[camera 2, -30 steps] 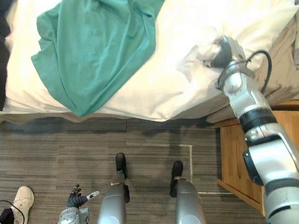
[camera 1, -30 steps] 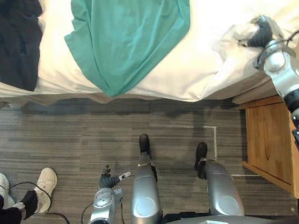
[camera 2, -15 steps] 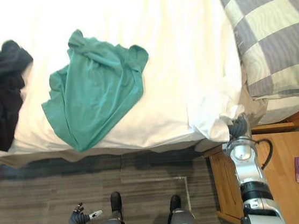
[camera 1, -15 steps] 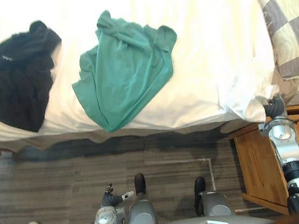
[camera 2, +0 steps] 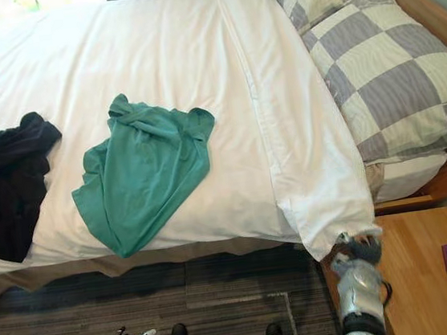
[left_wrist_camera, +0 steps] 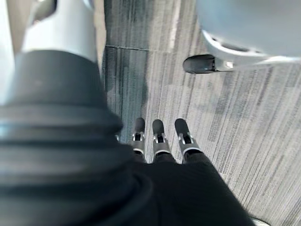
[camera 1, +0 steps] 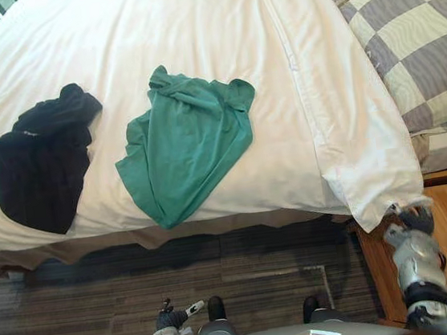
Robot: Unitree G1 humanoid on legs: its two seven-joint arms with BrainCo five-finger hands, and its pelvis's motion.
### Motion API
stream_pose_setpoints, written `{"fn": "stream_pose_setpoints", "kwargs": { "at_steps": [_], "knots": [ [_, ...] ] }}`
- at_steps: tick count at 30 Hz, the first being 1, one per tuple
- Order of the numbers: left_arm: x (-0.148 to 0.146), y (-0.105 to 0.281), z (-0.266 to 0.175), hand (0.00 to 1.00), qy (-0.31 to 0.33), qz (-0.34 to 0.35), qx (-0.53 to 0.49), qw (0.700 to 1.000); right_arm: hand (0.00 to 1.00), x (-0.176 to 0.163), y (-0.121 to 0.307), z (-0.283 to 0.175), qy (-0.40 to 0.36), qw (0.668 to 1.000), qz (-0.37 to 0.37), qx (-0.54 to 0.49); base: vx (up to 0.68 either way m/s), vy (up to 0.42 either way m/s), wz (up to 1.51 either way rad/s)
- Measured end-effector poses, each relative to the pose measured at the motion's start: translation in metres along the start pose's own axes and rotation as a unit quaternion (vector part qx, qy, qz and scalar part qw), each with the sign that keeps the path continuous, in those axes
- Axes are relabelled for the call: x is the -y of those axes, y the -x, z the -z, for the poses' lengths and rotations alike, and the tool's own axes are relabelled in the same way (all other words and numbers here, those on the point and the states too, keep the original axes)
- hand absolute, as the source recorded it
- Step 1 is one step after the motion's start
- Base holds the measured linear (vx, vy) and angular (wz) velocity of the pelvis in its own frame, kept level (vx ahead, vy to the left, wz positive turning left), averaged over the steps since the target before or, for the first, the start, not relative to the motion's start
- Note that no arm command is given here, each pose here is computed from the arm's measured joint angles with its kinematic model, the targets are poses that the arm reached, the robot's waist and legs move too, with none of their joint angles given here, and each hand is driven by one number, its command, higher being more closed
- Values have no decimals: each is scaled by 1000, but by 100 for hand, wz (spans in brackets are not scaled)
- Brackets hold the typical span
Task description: Tidy the bed and pick cloth on bed and put in laundry
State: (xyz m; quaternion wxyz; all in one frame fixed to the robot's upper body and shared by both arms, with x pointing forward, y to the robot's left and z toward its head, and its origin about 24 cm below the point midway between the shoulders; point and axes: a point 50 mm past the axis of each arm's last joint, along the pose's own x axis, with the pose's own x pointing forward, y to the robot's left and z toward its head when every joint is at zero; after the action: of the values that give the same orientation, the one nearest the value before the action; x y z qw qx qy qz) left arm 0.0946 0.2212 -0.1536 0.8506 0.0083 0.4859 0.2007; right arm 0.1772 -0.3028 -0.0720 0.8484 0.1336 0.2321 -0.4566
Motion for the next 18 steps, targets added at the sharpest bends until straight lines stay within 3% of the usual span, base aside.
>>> {"fn": "stream_pose_setpoints", "kwargs": {
  "at_steps": [5,6,13,18],
  "knots": [
    [11,3,4,0,24,3,-8,1000,0,26,10,-43,-57,990,83,100,-2,-10,-9],
    [12,4,6,0,25,3,-9,1000,100,28,13,-56,-70,985,96,127,0,0,0],
    [10,5,6,0,23,-3,-6,1000,100,9,24,-92,-86,973,58,208,-8,-4,1],
    [5,3,3,0,10,-2,0,1000,100,-41,29,-130,-125,958,-63,250,16,11,10]
  ]
}}
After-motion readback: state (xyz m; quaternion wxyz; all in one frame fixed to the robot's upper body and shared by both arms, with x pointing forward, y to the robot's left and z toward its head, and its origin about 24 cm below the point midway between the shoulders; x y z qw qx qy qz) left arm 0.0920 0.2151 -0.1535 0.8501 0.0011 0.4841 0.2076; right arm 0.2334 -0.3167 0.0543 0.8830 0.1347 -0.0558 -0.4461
